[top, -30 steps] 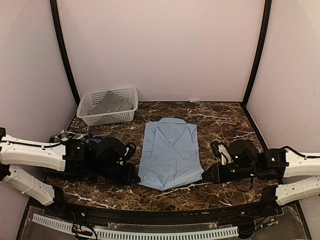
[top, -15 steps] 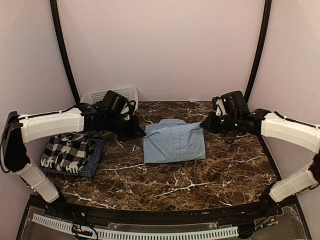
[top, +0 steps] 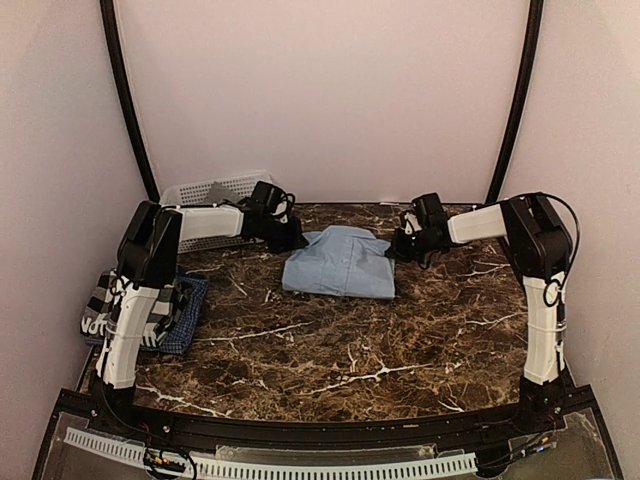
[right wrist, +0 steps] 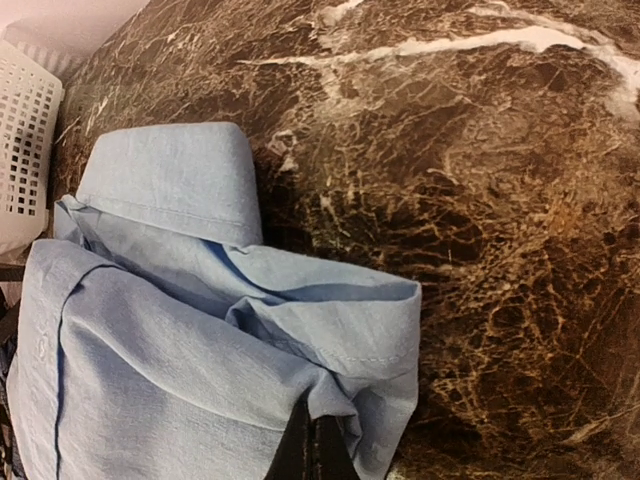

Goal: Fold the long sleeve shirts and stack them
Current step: Fold the 2/3-rectangle-folded shirt at the center of the board.

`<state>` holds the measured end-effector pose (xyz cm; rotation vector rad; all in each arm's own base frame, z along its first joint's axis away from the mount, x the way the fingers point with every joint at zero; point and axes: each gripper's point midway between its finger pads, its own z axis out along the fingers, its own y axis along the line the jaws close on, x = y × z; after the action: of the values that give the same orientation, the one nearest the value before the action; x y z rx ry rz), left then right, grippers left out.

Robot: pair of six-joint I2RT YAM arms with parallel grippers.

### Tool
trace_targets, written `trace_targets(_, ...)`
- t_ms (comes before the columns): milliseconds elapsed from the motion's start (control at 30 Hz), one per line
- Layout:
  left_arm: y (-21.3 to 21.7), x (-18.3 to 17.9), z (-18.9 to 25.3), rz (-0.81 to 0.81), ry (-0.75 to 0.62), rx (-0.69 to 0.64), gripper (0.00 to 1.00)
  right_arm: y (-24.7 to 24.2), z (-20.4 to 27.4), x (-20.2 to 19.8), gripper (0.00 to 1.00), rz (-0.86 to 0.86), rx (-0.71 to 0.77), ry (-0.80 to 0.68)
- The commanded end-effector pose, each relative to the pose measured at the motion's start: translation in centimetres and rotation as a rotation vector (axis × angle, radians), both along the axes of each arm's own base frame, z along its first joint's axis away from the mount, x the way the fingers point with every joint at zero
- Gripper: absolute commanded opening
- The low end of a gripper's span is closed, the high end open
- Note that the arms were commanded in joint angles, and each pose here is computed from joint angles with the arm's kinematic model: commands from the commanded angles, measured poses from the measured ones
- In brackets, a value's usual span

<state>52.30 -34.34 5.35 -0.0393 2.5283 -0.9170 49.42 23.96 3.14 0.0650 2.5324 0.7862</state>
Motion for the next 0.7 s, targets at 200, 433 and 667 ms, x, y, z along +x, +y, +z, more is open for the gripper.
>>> trace_targets(200,0.3,-11.4,-0.8,-0.054,0.097,0.008,0.0,0.0,-1.2,-9.8,0.0,0.105,-0.05,0.04)
trace_targets(433,1.0,-19.6,1.8,-0.038,0.079,0.005,0.0,0.9,1.4,-17.0,0.0,0.169,-0.045,0.004)
trace_targets(667,4.4,-23.0,3.6,0.01,0.04,-0.02,0.0,0.0,5.3,-19.1,0.0,0.145,-0.051,-0.079)
